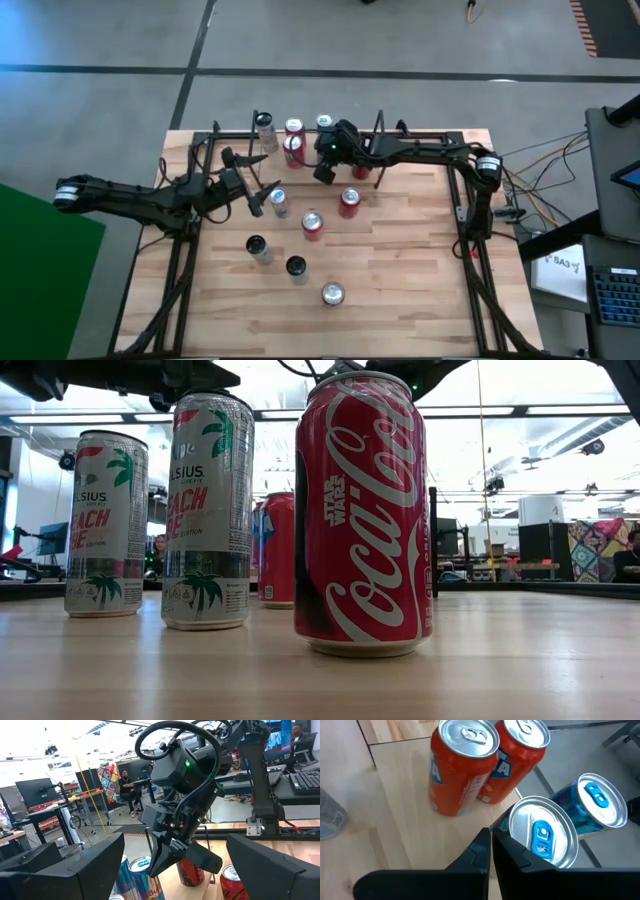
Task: Place canned beverage on shelf
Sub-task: Put the right blue soda can on the shelf aligned with the other blue soda can, then put the left white soda can on the shelf aligned with the other white soda can
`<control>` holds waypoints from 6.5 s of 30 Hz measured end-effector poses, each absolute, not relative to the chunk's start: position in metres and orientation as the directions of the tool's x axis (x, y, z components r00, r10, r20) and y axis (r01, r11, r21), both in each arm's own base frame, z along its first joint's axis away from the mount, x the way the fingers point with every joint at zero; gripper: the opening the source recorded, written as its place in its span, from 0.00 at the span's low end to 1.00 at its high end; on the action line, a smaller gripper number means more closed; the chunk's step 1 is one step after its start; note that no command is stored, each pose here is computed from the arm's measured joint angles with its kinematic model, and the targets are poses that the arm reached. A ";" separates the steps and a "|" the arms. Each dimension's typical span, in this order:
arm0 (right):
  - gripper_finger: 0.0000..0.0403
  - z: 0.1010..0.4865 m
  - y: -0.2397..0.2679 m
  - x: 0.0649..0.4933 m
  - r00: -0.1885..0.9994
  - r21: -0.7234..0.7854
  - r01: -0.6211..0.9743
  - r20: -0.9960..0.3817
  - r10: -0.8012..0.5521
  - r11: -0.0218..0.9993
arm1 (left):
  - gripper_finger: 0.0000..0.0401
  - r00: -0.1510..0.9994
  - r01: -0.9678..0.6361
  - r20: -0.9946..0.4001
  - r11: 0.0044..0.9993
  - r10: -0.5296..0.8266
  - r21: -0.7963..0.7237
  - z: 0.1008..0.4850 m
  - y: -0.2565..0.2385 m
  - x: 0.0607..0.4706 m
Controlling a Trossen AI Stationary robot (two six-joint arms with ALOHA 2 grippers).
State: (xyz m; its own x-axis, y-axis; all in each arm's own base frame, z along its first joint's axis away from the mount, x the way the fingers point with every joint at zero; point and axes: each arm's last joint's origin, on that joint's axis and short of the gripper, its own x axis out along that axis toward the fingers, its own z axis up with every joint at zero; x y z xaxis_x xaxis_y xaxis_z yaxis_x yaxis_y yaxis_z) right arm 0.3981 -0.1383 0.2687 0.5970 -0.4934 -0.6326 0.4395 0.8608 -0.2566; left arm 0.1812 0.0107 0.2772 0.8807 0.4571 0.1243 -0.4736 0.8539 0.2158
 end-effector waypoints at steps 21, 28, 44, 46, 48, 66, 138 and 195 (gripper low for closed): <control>0.02 0.277 -0.142 0.387 0.513 -0.235 0.457 -0.718 -0.470 0.858 | 0.84 0.881 -0.473 0.120 0.854 0.457 0.218 0.277 0.011 0.181; 0.02 0.279 -0.146 0.388 0.528 -0.236 0.475 -0.694 -0.489 0.848 | 0.84 0.882 -0.472 0.117 0.854 0.457 0.220 0.276 0.011 0.181; 0.02 0.278 -0.143 0.390 0.557 -0.178 0.457 -0.707 -0.437 0.871 | 0.84 0.882 -0.470 0.111 0.856 0.457 0.216 0.276 0.011 0.181; 0.02 0.276 -0.145 0.390 0.550 -0.183 0.461 -0.709 -0.441 0.868 | 0.84 0.882 -0.470 0.111 0.856 0.457 0.216 0.276 0.011 0.181; 0.02 0.274 -0.146 0.391 0.544 -0.189 0.468 -0.708 -0.450 0.863 | 0.84 0.882 -0.470 0.111 0.856 0.457 0.216 0.276 0.011 0.181; 0.02 0.285 -0.139 0.388 0.541 -0.222 0.486 -0.684 -0.490 0.845 | 0.84 0.883 -0.470 0.110 0.858 0.457 0.207 0.276 0.011 0.181; 0.02 0.324 0.080 0.323 0.701 -0.168 -0.024 -0.705 -0.103 0.985 | 0.84 0.791 -0.077 -0.607 0.996 0.084 0.038 0.316 -0.099 0.200; 0.02 0.312 0.084 0.322 0.679 -0.118 0.021 -0.727 -0.101 0.993 | 0.91 0.472 -0.170 -0.850 0.970 0.234 0.172 0.271 -0.116 0.199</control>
